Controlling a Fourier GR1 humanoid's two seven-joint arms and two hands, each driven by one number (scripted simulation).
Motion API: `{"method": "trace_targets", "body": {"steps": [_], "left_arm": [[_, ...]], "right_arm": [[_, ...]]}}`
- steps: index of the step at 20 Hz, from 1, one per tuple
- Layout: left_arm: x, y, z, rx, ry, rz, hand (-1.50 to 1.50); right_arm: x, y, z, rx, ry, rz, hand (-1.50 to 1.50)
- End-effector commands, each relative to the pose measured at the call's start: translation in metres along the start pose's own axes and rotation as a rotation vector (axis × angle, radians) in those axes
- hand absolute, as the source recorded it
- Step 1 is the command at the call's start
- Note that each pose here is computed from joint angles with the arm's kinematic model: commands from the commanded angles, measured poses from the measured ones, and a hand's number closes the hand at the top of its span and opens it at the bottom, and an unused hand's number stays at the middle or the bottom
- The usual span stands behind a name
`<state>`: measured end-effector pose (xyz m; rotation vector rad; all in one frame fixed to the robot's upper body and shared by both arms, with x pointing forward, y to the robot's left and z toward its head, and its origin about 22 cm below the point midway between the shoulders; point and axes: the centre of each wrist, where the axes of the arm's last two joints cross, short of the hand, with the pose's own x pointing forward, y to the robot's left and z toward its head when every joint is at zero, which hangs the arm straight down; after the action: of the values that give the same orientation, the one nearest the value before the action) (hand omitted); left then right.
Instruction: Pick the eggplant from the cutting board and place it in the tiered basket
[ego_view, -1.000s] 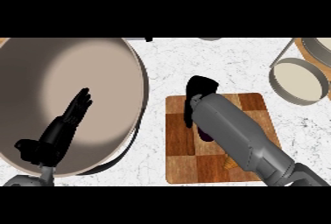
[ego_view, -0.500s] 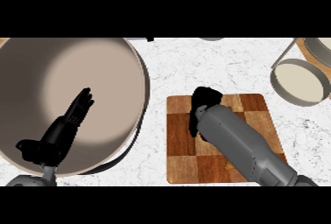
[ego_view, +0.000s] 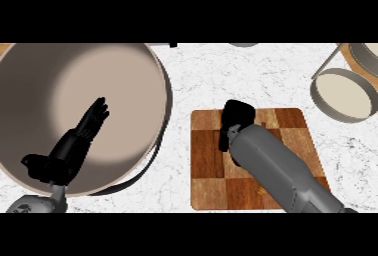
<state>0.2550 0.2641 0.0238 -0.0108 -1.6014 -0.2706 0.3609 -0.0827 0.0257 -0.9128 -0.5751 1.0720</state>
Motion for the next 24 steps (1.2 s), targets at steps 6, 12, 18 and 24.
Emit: {"method": "trace_targets", "body": {"steps": [6,12,18,24], "left_arm": [[-0.023,-0.026,-0.013,-0.019,0.061,0.063,0.00],[-0.029,-0.001,0.016,0.101,0.114,0.066,0.00],[-0.021,0.016,0.036,0.162,0.107,0.063,0.00],[-0.020,0.014,0.045,0.160,0.111,0.076,0.00]], "right_arm": [[0.001,0.000,0.003,-0.062,0.001,-0.020,1.50],[-0.169,-0.040,-0.060,-0.198,0.141,-0.058,1.50],[-0.326,-0.103,-0.059,-0.387,0.201,-0.161,1.50],[-0.383,-0.154,-0.031,-0.571,-0.064,-0.570,1.50]]}}
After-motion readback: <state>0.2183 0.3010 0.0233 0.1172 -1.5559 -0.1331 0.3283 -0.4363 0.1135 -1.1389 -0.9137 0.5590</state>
